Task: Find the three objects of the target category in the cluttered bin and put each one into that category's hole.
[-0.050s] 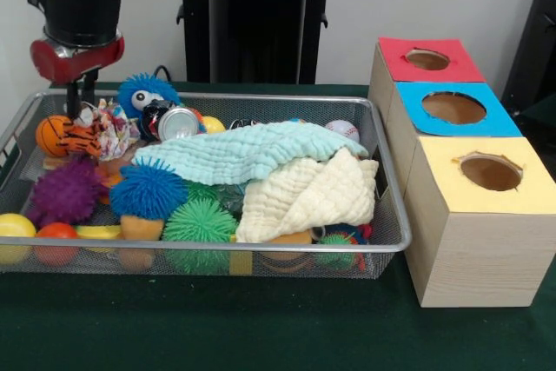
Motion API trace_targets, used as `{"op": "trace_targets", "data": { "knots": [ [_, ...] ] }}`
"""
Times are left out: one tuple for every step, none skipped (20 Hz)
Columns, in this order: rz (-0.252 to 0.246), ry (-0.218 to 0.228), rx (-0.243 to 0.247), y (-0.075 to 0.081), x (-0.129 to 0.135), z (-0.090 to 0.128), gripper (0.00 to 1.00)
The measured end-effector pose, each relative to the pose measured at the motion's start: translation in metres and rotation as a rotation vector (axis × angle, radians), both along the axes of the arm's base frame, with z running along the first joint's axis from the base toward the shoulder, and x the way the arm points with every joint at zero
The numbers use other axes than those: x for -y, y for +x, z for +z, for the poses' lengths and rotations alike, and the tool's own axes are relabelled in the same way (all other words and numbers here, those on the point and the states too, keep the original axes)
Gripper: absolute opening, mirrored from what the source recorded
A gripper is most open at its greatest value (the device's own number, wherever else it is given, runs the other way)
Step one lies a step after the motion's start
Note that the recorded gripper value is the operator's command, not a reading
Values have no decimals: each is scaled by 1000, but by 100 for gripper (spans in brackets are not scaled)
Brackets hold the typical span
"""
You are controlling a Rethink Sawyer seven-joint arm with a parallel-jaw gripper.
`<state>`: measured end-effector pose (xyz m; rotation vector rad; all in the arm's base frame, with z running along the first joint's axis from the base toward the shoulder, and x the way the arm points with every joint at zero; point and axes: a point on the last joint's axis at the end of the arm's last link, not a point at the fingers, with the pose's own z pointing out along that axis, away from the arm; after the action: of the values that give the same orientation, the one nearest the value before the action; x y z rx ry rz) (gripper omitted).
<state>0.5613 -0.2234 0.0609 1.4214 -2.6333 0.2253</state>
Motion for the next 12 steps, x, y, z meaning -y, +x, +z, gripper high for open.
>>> {"op": "trace_targets", "data": {
  "knots": [
    [5,-1,2,1,-4,4,0],
    [10,-1,4,1,-8,7,0],
    [14,-2,6,2,-13,11,0],
    [19,-3,9,3,-18,17,0],
    [24,-3,13,4,-24,22,0],
    [26,-4,15,4,-27,25,0],
    [31,-5,19,5,-32,30,0],
    [33,-5,22,5,-35,34,0],
    [36,-6,25,6,-38,37,0],
    [41,-8,31,8,-44,43,0],
    [42,-9,34,9,-46,46,0],
    [47,-12,48,14,-52,54,0]
  ]
}}
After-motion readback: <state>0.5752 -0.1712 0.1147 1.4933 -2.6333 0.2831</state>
